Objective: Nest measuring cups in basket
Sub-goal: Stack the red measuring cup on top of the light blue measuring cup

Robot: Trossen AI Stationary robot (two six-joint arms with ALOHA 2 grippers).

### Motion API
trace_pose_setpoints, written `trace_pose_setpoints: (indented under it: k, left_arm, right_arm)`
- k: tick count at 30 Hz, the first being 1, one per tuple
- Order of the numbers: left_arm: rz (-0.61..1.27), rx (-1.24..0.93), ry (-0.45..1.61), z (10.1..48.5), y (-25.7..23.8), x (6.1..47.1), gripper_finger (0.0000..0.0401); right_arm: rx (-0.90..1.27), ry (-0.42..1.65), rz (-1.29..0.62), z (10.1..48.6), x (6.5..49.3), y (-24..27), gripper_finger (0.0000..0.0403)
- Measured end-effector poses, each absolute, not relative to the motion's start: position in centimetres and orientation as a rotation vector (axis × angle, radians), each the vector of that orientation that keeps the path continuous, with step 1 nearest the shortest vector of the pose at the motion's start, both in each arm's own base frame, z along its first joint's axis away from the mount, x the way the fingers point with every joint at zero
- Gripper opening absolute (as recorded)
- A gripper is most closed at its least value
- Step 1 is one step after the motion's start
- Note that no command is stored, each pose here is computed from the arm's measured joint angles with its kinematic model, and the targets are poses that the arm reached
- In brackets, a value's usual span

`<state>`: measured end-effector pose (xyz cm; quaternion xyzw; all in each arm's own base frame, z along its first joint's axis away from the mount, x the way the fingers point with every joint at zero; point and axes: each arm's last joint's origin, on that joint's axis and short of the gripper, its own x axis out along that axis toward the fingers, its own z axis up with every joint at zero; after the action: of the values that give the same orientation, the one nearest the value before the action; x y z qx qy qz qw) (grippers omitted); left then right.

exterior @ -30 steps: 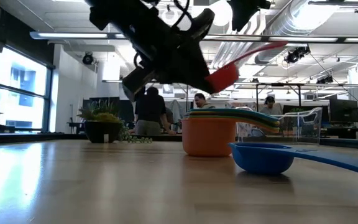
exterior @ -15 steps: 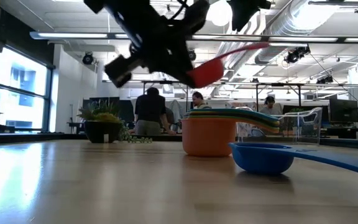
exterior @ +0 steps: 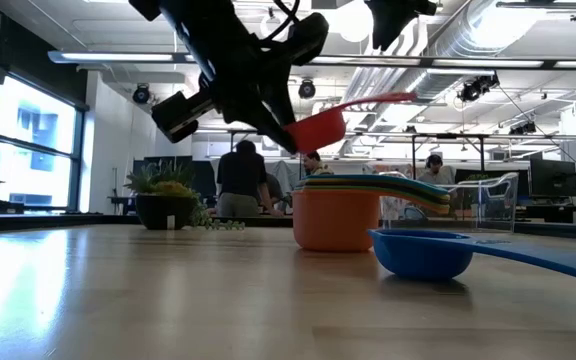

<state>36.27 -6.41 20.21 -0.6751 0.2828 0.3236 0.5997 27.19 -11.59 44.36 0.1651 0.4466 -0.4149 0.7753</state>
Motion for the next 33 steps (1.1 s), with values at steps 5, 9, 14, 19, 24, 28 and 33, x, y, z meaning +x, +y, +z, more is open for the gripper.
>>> trace_pose_setpoints:
  k: [5, 9, 14, 19, 24, 28, 33]
  left_arm:
    - [0.752, -1.568, 0.663, 20.11, -6.40, 36.28, 0.0010]
    - [0.757, -1.575, 0.674, 19.78, -6.44, 36.37, 0.0010]
    - [0.765, -1.580, 0.677, 19.53, -6.47, 36.47, 0.0010]
    - [0.758, -1.586, 0.689, 19.40, -6.52, 36.54, 0.0010]
    - [0.743, -1.591, 0.670, 19.52, -6.28, 36.75, 0.0010]
    - [0.739, -1.581, 0.675, 19.52, -6.07, 36.78, 0.0010]
    - [0.740, -1.587, 0.675, 19.52, -5.82, 36.82, 0.0010]
  right_arm:
    - [0.358, 0.967, -0.898, 44.35, 27.20, -11.57, 0.0092]
    - [0.360, 0.967, -0.894, 44.35, 27.20, -11.56, 0.0092]
    - [0.365, 0.968, -0.888, 44.34, 27.21, -11.55, 0.0092]
    - [0.375, 0.963, -0.894, 44.34, 27.21, -11.55, 0.0092]
    - [0.374, 0.963, -0.894, 44.34, 27.21, -11.55, 0.0092]
    - [0.374, 0.963, -0.894, 44.34, 27.21, -11.55, 0.0092]
    - [0.374, 0.963, -0.895, 44.35, 27.21, -11.55, 0.0092]
